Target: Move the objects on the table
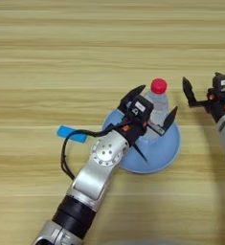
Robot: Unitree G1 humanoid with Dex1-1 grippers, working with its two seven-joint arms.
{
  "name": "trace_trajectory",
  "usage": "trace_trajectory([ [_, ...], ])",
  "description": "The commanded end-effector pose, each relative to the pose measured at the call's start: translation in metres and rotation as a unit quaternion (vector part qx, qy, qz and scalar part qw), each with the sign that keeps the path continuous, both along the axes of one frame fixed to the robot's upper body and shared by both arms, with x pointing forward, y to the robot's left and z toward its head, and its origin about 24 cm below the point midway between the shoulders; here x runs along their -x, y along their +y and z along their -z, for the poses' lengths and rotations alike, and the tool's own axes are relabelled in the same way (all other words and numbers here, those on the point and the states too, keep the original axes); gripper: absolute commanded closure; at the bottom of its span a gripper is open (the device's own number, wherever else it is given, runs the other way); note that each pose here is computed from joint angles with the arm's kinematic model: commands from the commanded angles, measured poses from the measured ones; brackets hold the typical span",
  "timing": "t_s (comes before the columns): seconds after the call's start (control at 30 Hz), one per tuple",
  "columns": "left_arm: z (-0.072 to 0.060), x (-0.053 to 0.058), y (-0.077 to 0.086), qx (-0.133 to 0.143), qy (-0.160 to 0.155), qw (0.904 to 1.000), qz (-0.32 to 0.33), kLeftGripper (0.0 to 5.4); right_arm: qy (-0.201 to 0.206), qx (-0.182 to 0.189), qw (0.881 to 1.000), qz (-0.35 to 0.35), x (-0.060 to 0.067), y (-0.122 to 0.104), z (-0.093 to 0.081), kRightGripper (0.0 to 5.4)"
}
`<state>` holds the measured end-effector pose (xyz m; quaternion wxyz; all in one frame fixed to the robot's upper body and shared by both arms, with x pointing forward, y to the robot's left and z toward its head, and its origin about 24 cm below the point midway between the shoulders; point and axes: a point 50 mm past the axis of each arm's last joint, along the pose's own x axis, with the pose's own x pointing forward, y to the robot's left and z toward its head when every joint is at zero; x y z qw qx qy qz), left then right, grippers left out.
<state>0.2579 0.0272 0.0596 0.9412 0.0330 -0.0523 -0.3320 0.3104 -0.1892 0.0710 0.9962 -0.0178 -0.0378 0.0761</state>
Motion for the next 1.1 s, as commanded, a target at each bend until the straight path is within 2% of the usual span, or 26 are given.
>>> trace_trajectory([
  [0.03,0.000,-0.003,-0.002,-0.001,-0.005,1.0000,-0.002,0.00,0.007,0.004,1.000,-0.001,0.001,0.002,0.002,0.03],
  [0.73,0.006,0.001,-0.009,0.005,0.005,0.9999,0.011,0.00,0.007,0.004,1.000,-0.002,0.002,0.003,0.001,0.03],
  [1.1,0.005,0.004,-0.012,0.013,0.004,0.9996,0.026,1.03,0.007,0.004,1.000,0.000,0.002,0.003,0.000,0.00],
])
